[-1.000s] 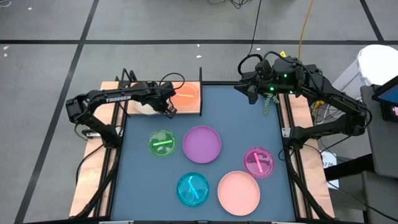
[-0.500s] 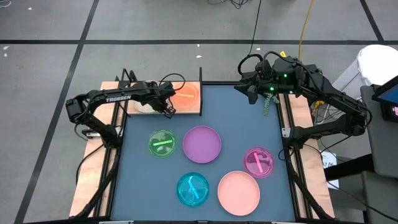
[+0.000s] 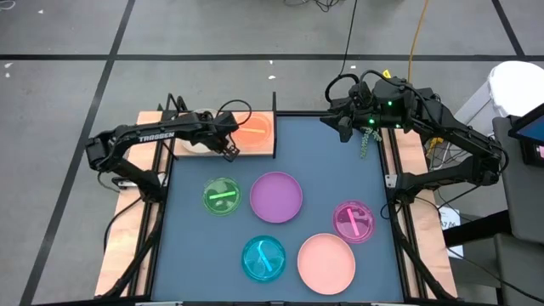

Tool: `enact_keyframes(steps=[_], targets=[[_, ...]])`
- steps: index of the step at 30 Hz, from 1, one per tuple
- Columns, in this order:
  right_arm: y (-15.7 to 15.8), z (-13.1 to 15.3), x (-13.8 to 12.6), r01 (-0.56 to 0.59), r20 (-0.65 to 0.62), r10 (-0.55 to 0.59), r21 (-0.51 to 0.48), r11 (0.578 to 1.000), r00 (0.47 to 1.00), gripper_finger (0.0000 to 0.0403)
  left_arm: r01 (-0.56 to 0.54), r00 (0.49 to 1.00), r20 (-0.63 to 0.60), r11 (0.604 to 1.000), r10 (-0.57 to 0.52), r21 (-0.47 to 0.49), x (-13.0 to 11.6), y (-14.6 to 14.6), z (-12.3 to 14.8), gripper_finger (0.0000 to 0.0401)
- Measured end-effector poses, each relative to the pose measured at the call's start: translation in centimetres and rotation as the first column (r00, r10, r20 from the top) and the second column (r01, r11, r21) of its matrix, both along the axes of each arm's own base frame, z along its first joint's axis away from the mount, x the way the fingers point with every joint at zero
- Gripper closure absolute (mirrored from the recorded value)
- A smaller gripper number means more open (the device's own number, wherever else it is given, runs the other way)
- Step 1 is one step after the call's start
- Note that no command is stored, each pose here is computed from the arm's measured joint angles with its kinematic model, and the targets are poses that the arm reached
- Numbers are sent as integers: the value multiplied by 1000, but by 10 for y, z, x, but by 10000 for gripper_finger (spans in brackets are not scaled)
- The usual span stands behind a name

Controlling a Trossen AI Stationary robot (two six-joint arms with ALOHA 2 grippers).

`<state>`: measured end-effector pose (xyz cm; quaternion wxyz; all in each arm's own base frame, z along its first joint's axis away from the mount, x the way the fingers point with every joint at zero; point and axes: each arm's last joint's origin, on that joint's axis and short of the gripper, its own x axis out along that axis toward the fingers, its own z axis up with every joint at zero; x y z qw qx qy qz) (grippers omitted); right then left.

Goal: Place and stack plates onto a shelf
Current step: Stack the white plate on top of the gray plate on the shelf, then stack the pink plate on top of the orange plate on the shelf

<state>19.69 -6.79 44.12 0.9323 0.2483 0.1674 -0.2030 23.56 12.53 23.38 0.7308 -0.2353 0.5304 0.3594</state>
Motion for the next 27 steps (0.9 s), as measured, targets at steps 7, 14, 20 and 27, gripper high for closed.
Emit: enact_keyframes(steps=[7, 14, 20, 27], targets=[[1, -3, -1, 12, -18, -11, 42, 999, 1000, 181, 34, 994, 109, 998, -28, -51, 2, -31, 19, 400], [9, -12, -4, -15, -92, 34, 200, 980, 995, 181, 125, 985, 136, 981, -105, -150, 12, -71, 19, 400], [28, -19, -4, -28, -147, 77, 309, 951, 986, 181, 144, 981, 155, 969, -113, -203, 17, -108, 20, 400], [47, -27, -5, -15, -232, 113, 387, 922, 966, 181, 75, 985, 171, 962, -30, -264, 18, -138, 20, 399]])
